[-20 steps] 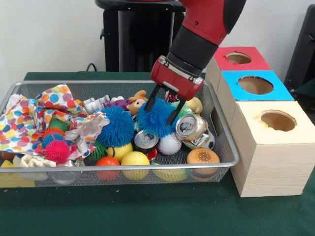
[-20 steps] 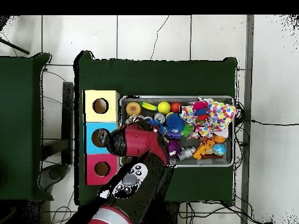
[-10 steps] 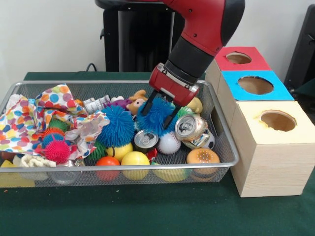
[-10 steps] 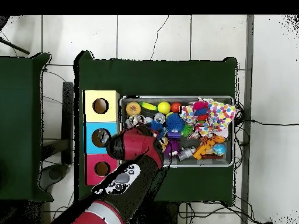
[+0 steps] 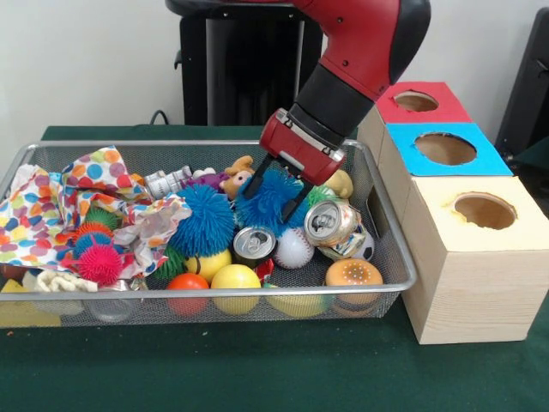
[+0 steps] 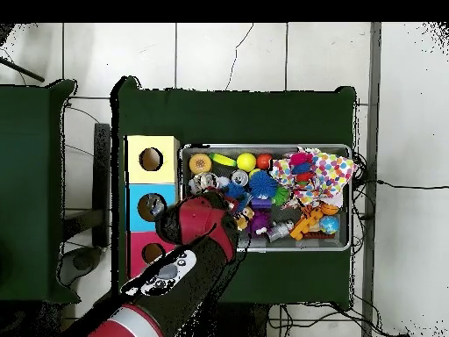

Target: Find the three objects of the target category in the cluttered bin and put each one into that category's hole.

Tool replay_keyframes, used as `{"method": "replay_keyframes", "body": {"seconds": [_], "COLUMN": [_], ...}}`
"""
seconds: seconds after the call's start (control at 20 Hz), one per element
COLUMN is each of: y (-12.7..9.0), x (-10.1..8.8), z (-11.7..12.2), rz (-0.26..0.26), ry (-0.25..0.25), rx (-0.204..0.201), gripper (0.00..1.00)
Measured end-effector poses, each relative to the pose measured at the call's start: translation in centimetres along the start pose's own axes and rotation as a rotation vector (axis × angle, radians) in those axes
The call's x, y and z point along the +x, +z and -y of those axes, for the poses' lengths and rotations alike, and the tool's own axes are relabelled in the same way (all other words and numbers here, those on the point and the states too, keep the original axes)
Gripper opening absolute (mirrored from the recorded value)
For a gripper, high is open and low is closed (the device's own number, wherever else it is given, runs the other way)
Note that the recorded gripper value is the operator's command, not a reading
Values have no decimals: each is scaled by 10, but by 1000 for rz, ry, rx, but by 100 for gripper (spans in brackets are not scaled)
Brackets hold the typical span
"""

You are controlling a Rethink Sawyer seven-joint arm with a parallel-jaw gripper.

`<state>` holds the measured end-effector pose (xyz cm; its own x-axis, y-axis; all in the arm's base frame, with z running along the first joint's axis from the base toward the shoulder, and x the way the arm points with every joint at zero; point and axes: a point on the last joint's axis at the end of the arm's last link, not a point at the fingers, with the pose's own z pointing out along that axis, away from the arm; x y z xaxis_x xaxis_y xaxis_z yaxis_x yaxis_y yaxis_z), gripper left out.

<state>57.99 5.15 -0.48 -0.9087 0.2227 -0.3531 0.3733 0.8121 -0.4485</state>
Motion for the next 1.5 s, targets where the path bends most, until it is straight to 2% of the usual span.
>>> {"method": "replay_keyframes", "body": {"seconds": [0.6,1.25,1.5], "y": [-9,-13,-15], "x": [8,1,0], "z": [-15,-18,-19], "rz": [32,36,13], "ry": [-1,51,85], "rx": [33,27,30], "gripper": [100,100,100]}}
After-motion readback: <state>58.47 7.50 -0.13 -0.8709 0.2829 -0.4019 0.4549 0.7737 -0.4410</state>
